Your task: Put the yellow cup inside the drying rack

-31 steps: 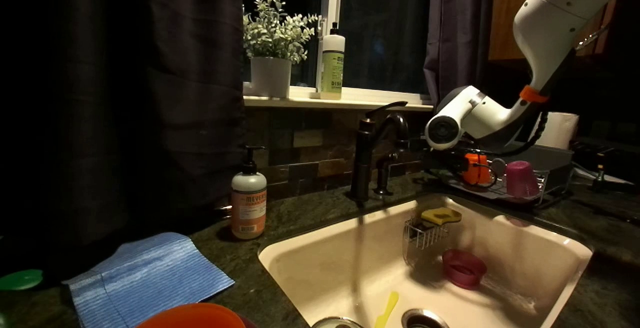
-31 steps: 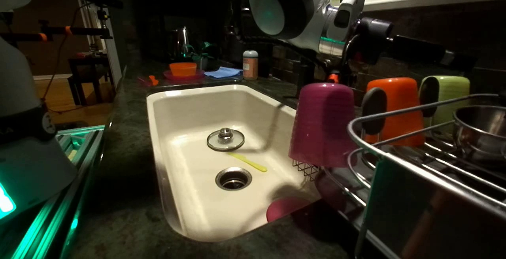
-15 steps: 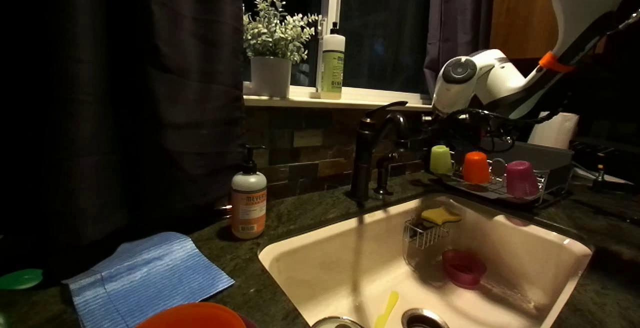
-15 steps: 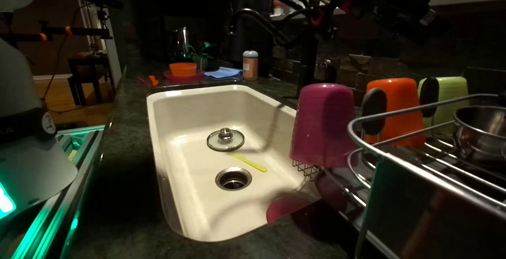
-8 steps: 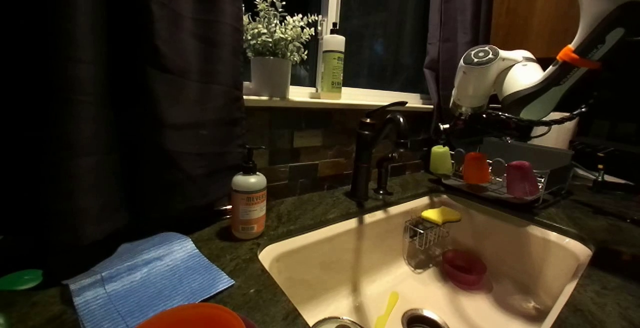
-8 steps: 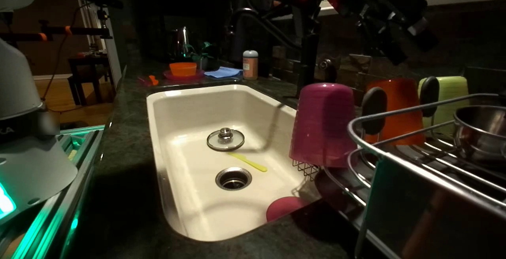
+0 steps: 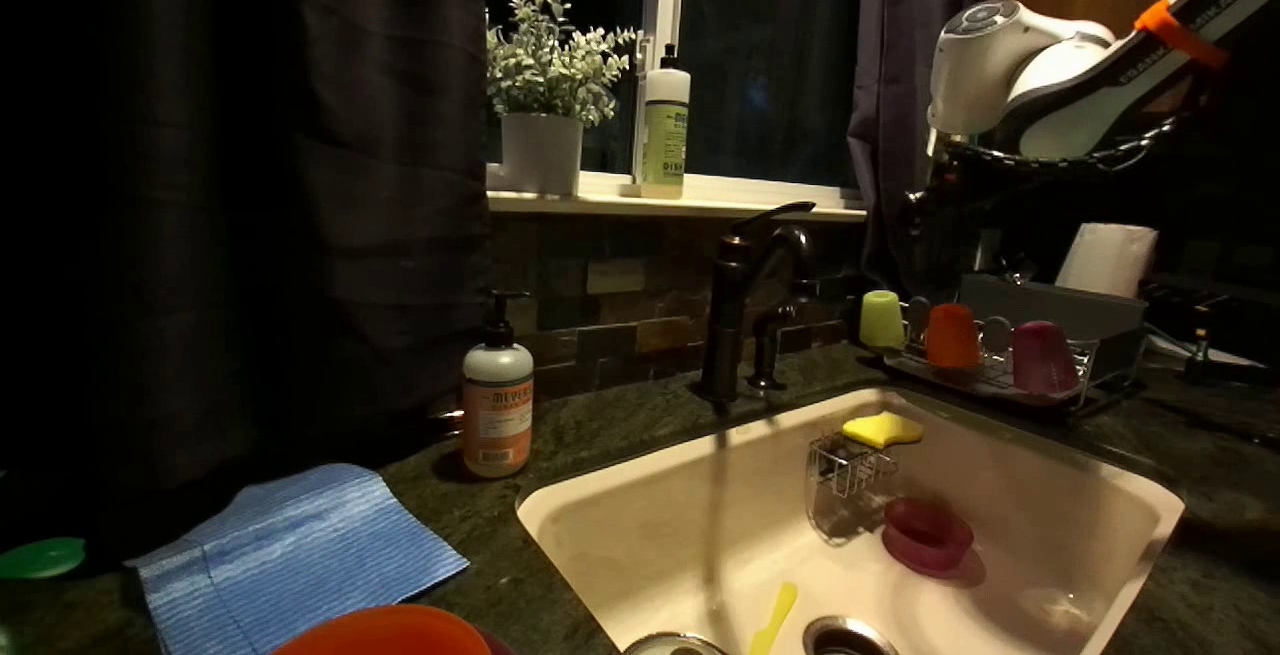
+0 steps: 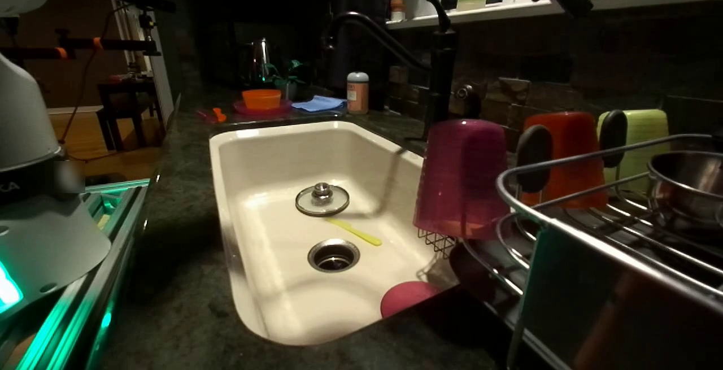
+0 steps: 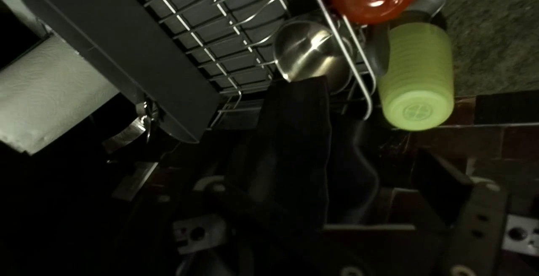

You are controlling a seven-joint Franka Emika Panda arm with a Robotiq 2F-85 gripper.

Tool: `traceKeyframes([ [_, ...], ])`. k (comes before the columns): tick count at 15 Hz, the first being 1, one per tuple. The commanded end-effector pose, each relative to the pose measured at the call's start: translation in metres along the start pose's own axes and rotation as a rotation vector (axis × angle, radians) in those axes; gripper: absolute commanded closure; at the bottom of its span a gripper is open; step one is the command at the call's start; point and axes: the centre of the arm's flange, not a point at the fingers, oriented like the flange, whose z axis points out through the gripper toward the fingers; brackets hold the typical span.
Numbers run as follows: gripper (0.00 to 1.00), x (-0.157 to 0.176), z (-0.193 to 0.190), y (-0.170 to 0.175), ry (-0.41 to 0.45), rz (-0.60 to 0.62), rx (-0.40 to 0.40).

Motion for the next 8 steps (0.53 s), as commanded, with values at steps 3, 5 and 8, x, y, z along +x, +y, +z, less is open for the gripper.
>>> traceKeyframes([
  [3, 0.0, 0.023, -0.041, 0.04, -0.049, -0.005, -0.004],
  [5, 0.0, 0.024, -0.048, 0.052, -0.08, 0.027, 0.052],
  [8, 0.0, 0.021, -0.061, 0.069, -0.055, 0.077, 0.086],
])
